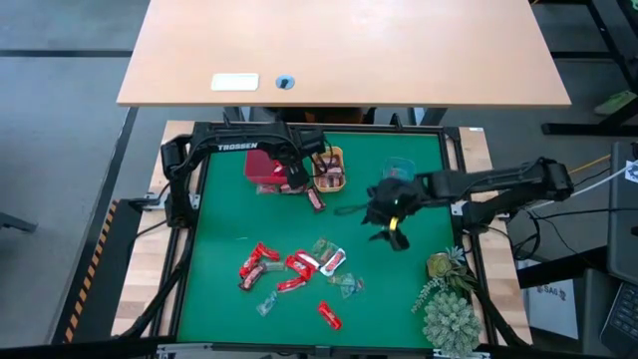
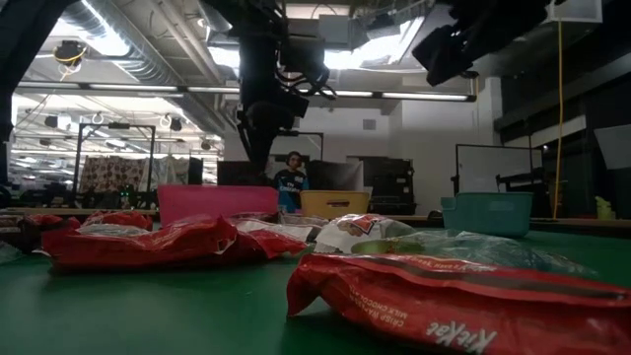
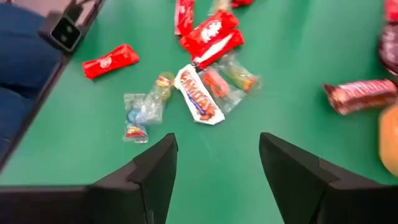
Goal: Sort candy
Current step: Put the white chocolate bar into the yellow bin
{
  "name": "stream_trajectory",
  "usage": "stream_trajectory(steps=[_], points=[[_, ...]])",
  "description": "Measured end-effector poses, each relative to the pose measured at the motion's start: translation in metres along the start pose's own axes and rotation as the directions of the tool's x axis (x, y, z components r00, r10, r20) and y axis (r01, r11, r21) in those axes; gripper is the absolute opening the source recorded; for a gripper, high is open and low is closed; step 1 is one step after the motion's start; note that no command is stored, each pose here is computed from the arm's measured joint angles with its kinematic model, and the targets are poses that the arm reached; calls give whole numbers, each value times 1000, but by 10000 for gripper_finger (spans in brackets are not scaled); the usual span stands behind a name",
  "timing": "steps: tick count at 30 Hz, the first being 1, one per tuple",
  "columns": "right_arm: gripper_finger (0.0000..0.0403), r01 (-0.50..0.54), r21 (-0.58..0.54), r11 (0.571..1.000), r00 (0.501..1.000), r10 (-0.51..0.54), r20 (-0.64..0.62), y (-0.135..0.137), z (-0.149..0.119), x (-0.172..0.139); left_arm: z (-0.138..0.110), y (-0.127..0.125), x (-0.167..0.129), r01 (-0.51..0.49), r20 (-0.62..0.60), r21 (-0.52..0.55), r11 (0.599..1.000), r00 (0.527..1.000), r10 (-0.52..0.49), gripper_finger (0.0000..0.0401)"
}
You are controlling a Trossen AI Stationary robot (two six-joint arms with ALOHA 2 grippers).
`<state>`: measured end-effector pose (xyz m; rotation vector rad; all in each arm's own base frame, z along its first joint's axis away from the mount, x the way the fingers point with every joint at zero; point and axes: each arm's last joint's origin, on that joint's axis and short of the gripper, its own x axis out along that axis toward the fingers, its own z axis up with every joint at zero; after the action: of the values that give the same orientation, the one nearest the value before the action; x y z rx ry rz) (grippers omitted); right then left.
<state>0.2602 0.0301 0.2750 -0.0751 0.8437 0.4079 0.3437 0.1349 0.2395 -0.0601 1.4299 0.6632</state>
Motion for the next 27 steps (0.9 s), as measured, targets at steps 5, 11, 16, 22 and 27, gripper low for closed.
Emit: stream_trajectory(steps=[5, 11, 16, 22, 27], points=[[227, 27, -83, 996, 997, -33, -66, 15, 2, 31, 0, -6, -2, 3, 12, 13, 1000, 1000, -3, 223], [227, 43, -146, 988, 994, -57, -95, 21, 3, 69, 0, -7, -3, 3, 16, 19, 1000, 1000, -3, 223], [227, 35, -230, 973, 994, -57, -91, 17, 2, 94, 1, -7, -3, 3, 24, 16, 1000, 1000, -3, 223], [227, 19, -278, 960, 992, -53, -114, 12, -4, 121, 2, -7, -3, 4, 35, 9, 1000, 999, -5, 223], [227, 7, -278, 960, 993, -41, -115, 9, -8, 141, 4, -7, -3, 6, 49, 2, 1000, 999, -6, 223]])
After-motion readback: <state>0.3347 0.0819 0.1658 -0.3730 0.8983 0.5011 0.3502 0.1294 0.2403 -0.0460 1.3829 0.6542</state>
